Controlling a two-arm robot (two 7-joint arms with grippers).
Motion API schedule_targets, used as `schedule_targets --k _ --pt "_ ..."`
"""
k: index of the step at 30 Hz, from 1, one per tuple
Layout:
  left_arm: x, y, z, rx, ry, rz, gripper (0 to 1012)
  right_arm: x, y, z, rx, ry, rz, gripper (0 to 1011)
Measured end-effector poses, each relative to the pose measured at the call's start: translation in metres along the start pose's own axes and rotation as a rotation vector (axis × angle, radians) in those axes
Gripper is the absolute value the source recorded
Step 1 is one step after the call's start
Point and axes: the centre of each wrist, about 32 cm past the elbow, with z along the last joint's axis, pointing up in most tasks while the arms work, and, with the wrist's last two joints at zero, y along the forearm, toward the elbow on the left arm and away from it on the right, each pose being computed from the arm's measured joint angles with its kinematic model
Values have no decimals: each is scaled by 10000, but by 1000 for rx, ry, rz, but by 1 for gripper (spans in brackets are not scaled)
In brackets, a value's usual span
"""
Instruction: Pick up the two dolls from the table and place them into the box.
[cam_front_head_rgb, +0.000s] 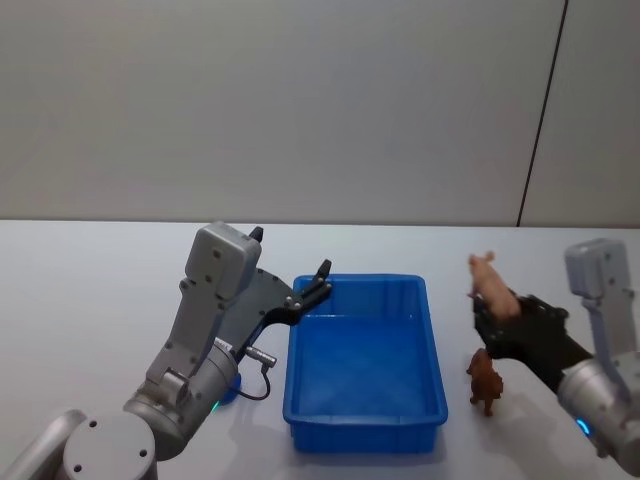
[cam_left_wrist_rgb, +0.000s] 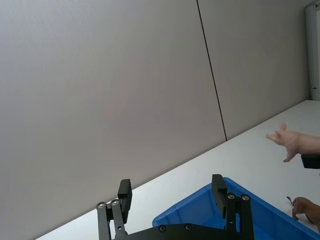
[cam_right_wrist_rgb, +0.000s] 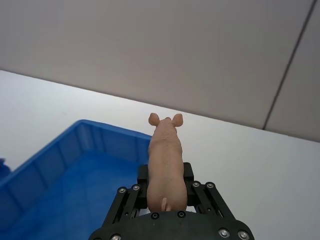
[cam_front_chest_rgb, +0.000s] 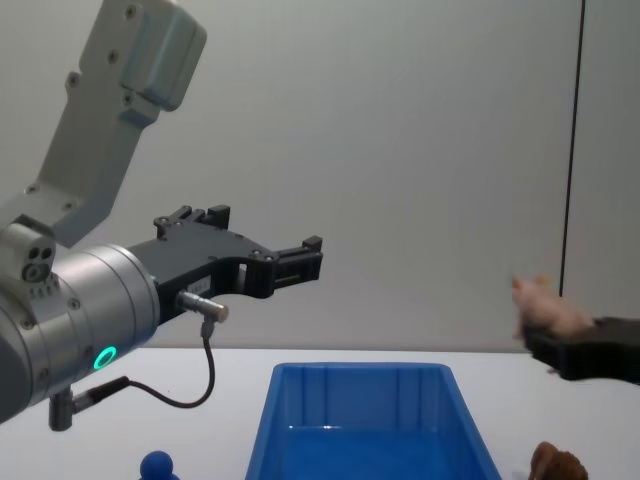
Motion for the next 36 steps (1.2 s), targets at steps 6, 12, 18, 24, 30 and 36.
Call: schedule_targets --k 6,12,18,24,30,36 --pt "0 0 0 0 0 0 1001 -89 82 93 3 -26 74 379" --pt "0 0 0 0 0 0 1001 -235 230 142 -29 -60 163 379" --pt "0 0 0 0 0 0 1001 -374 365 145 -63 -82 226 379" --pt "0 0 0 0 0 0 1001 -467 449 145 -86 -95 262 510" --pt "0 0 0 0 0 0 1001 -510 485 148 -92 -101 277 689" --pt "0 0 0 0 0 0 1001 -504 487 152 -79 -104 268 858"
